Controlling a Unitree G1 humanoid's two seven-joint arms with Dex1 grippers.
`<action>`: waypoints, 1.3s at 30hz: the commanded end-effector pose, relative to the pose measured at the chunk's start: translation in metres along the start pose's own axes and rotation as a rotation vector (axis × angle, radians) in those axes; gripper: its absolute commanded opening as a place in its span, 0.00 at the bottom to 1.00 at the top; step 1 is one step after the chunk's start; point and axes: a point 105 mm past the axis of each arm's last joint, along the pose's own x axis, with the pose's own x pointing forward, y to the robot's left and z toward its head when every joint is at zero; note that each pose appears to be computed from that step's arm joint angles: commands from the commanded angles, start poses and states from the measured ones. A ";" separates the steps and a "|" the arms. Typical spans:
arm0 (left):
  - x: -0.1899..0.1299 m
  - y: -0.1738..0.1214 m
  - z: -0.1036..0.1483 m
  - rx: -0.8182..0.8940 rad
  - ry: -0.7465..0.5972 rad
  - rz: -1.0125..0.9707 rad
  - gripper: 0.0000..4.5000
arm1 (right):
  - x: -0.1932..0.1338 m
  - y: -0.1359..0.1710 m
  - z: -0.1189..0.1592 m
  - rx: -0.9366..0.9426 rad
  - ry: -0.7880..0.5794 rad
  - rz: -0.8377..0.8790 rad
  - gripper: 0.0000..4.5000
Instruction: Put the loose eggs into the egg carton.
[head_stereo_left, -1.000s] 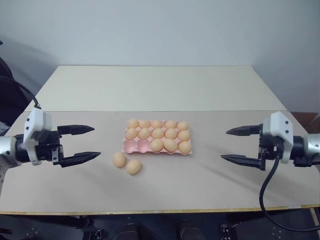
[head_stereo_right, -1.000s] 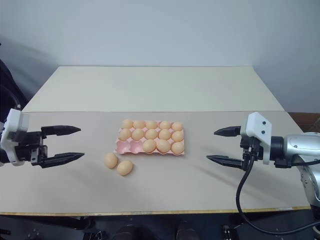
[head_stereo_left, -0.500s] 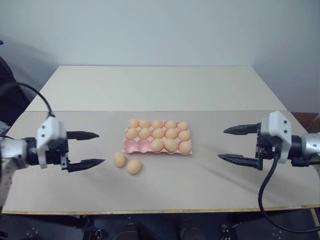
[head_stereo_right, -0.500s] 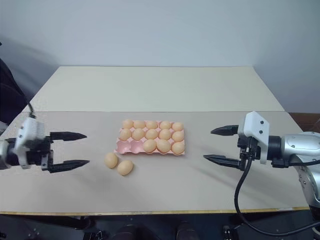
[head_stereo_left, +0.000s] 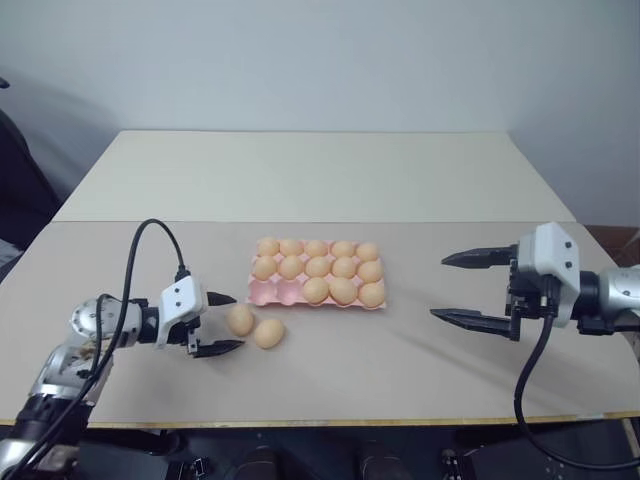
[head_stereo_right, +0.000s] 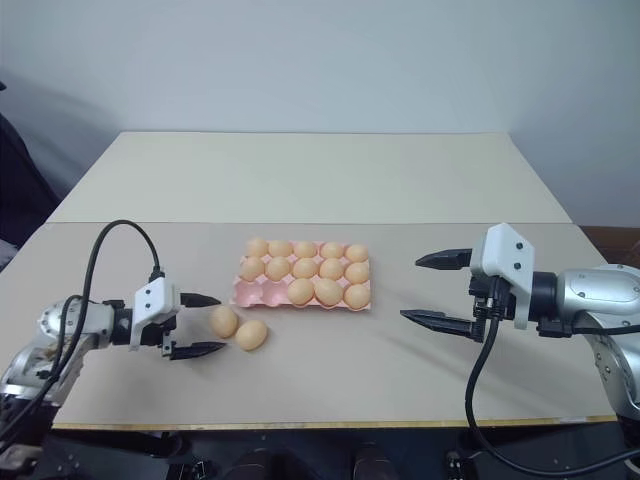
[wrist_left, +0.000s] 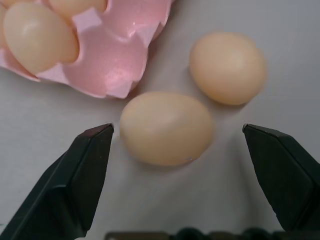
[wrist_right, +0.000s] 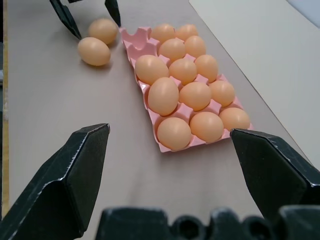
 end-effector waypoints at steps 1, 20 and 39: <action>0.006 0.007 0.004 0.033 -0.027 0.015 1.00 | -0.005 0.000 0.012 -0.045 -0.016 -0.024 0.99; -0.065 0.004 0.037 -0.025 -0.080 -0.114 0.48 | -0.003 0.003 0.008 -0.027 -0.028 -0.043 1.00; 0.059 0.023 0.093 0.191 -0.199 -0.108 0.55 | -0.002 0.006 0.015 -0.041 -0.043 -0.068 1.00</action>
